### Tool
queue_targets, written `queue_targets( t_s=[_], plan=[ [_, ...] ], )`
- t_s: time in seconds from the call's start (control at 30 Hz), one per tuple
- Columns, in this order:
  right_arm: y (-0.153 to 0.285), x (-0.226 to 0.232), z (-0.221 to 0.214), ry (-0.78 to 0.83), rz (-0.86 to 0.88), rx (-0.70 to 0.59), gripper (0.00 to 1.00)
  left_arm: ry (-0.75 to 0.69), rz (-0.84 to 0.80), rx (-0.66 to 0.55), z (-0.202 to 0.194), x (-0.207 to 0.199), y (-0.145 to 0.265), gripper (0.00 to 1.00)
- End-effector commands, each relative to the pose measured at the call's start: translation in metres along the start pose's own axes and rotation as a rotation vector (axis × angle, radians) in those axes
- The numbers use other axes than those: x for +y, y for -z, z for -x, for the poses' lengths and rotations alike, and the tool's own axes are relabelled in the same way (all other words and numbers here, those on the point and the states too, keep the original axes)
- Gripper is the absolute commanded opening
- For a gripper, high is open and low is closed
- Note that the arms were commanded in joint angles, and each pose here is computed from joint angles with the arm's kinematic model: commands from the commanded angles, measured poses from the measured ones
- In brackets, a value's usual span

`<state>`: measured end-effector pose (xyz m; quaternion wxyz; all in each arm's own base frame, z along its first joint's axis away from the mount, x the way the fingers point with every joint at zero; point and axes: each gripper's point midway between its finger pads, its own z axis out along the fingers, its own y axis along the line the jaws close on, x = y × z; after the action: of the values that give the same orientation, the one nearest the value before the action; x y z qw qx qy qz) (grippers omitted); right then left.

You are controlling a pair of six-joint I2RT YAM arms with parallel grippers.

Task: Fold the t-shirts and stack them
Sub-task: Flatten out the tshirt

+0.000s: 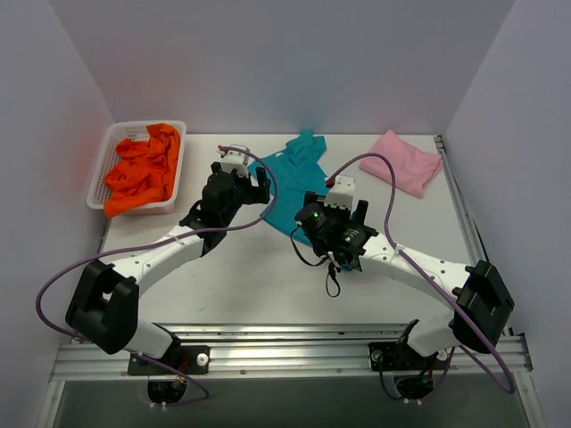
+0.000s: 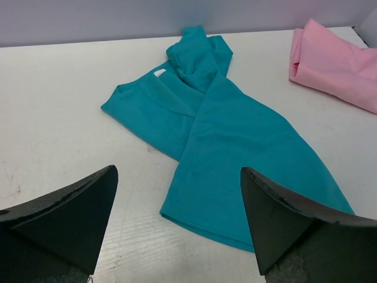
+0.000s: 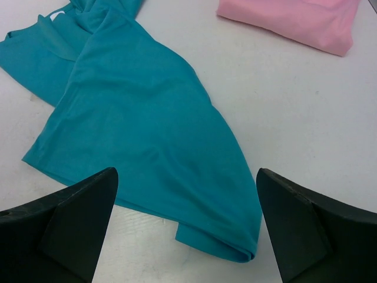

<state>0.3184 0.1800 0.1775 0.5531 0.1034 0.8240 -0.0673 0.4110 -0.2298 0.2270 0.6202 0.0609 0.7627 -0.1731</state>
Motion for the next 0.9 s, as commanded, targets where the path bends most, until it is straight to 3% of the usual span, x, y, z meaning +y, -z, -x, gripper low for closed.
queue_targets(
  t_s=[0.0, 0.3, 0.6, 0.87],
  plan=[
    [0.004, 0.003, 0.016, -0.014, -0.001, -0.040, 1.00, 0.019, 0.049, -0.022, 0.011, 0.006, -0.002, 0.94],
    [0.007, 0.000, 0.014, 0.007, 0.031, -0.046, 1.00, 0.087, 0.209, 0.091, -0.026, 0.023, -0.016, 0.95],
    [0.009, -0.004, 0.013, -0.012, 0.044, -0.046, 1.00, 0.160, 0.308, 0.272, -0.111, 0.037, -0.016, 0.99],
    [0.009, -0.008, 0.013, -0.015, 0.028, -0.041, 1.00, 0.168, 0.300, 0.283, -0.141, 0.038, -0.019, 0.99]
  ],
)
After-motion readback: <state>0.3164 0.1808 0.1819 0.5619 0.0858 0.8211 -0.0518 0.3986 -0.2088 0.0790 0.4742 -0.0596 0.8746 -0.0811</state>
